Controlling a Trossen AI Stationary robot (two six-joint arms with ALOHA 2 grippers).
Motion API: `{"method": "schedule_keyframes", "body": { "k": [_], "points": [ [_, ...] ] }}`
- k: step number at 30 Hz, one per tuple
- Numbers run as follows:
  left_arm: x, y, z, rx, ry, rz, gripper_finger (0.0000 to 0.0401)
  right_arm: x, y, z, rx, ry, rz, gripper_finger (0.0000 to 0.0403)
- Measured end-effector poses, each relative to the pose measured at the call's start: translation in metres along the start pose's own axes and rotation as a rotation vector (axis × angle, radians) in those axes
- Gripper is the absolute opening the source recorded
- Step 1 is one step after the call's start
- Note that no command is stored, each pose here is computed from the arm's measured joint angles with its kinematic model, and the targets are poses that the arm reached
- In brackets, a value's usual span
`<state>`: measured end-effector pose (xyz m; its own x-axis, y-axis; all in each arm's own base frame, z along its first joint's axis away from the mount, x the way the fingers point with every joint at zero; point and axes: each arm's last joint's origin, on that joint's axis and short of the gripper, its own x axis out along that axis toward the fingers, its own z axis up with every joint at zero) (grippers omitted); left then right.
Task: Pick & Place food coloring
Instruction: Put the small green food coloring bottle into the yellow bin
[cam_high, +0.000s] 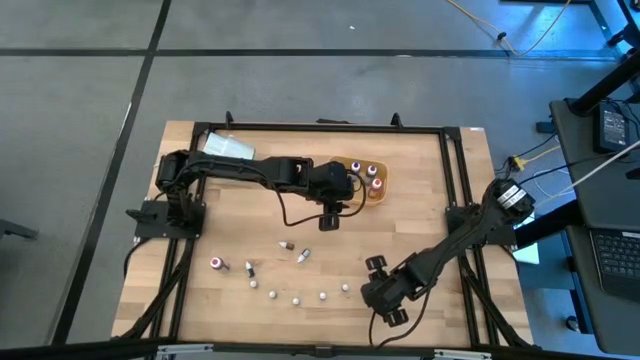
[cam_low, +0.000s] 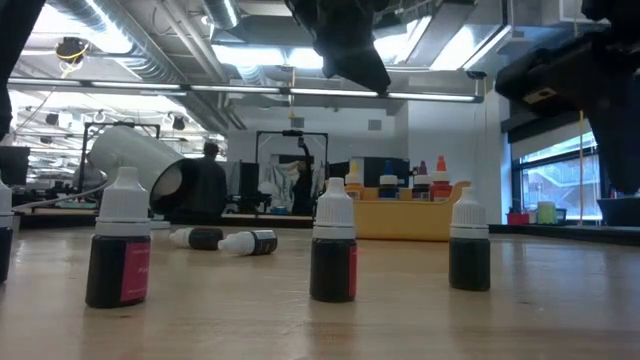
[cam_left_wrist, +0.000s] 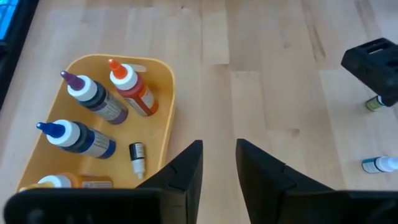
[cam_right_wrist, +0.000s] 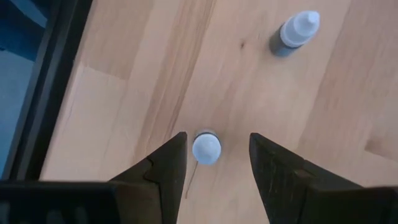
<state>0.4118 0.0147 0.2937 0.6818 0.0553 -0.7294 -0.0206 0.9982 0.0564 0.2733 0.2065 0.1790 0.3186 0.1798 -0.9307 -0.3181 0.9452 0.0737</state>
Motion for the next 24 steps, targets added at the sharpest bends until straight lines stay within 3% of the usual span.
{"method": "schedule_keyframes", "body": {
  "k": [24],
  "points": [
    [0.000,0.000,0.000,-0.009,0.000,0.000,0.0089,0.017,-0.002,-0.010,0.003,0.010,0.027,0.0167]
  ]
}}
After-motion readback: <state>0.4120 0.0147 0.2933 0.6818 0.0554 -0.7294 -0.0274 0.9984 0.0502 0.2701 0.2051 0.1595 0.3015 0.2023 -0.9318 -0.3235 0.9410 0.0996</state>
